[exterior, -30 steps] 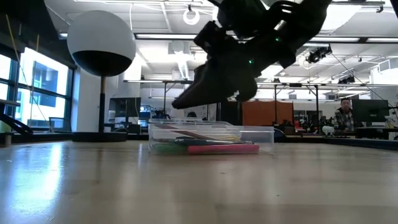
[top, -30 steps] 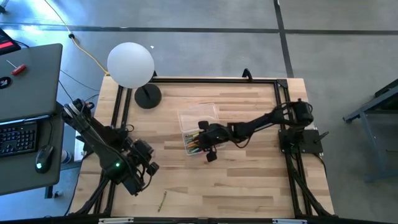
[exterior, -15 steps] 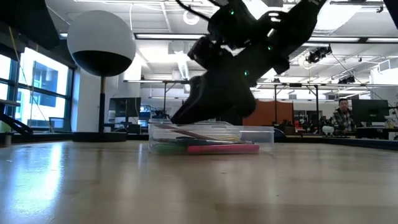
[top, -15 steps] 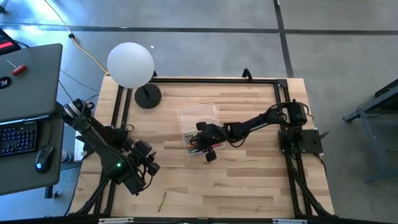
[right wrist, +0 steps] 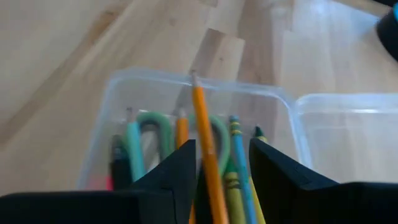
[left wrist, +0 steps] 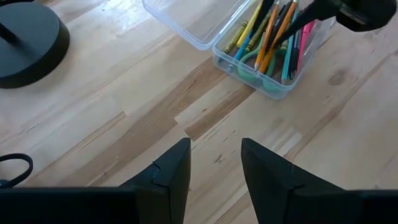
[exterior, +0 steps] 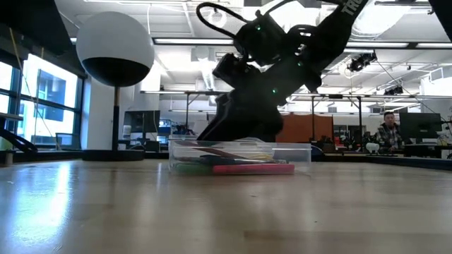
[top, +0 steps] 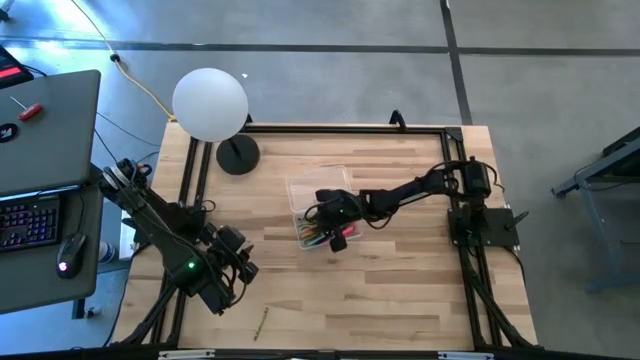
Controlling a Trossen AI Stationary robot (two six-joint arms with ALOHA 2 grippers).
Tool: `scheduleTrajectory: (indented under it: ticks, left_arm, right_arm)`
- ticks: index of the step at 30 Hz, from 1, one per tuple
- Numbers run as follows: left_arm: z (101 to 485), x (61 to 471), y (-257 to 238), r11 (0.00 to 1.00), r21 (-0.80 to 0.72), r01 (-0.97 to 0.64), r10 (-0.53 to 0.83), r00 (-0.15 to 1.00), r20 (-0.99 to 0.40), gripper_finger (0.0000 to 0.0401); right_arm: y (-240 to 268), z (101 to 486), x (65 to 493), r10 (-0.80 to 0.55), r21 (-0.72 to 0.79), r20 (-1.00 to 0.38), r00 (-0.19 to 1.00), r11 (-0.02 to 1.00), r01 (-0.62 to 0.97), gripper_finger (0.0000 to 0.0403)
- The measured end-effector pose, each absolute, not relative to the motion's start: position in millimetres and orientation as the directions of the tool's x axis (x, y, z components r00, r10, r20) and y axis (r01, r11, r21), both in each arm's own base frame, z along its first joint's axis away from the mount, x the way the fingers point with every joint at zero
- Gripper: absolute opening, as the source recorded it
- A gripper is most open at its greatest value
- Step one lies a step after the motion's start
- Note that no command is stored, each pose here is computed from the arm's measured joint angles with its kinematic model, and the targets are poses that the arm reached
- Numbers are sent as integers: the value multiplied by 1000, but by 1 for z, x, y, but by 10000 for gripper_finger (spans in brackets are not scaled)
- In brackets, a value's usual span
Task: Pick & place school supplies into a supply box
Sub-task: Put the yellow pencil into the transparent supply box
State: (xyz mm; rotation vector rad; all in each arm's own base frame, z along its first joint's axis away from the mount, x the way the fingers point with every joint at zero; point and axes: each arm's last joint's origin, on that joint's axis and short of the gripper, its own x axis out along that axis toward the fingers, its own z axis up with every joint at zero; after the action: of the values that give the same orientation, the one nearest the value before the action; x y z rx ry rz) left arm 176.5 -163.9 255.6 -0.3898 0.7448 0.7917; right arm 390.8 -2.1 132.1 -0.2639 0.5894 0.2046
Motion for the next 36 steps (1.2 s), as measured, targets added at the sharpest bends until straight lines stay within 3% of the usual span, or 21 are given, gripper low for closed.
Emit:
scheduleTrajectory:
  ticks: [12,36]
  left_arm:
    - [256,177,-164,652,-46,-757,497,472,-728,172]
    - [256,177,-164,652,-49,-757,495,474,-728,172]
  right_arm:
    - [-1,132,391,113,-188,-574,811,946,-265,126]
    - [-3,113,392,40,-219,-620,784,950,-222,26]
